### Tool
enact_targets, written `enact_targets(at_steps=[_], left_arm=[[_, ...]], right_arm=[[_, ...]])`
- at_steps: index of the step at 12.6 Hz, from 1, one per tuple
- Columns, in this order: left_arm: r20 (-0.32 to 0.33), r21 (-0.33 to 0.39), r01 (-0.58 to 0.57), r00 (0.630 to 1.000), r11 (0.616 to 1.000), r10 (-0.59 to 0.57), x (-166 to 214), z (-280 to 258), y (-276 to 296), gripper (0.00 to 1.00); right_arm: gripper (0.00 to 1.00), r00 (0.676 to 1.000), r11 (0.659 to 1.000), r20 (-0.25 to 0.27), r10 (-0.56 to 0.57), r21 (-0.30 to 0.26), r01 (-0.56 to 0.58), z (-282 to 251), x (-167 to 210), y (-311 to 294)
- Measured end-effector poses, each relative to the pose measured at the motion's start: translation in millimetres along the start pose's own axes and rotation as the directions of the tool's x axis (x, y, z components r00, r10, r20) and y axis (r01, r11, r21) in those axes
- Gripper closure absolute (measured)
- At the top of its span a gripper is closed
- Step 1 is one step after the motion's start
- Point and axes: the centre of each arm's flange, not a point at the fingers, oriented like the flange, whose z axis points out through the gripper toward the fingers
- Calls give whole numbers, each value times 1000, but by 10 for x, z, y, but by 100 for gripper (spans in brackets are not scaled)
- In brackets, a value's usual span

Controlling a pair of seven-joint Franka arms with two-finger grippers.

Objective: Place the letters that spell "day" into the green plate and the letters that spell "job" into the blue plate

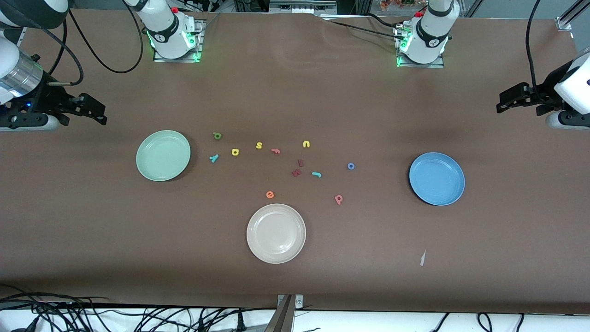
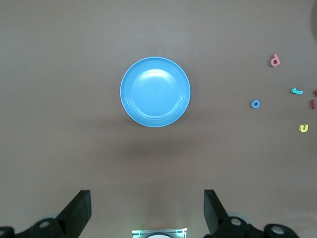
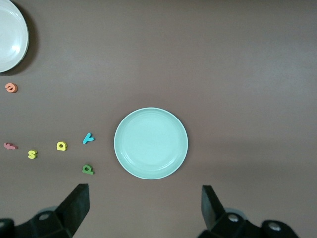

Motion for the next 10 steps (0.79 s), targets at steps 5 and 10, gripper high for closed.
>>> enact_targets(at_steps=[5, 10], left_arm=[[0, 0, -4, 1000, 1000, 4, 0, 0, 0, 0], [0, 0, -5, 1000, 1000, 5, 0, 0, 0, 0]], right_arm=[[0, 1000, 1000, 1, 0, 0, 0, 6, 2, 0], [0, 1000, 1000, 1, 0, 0, 0, 6, 2, 0]])
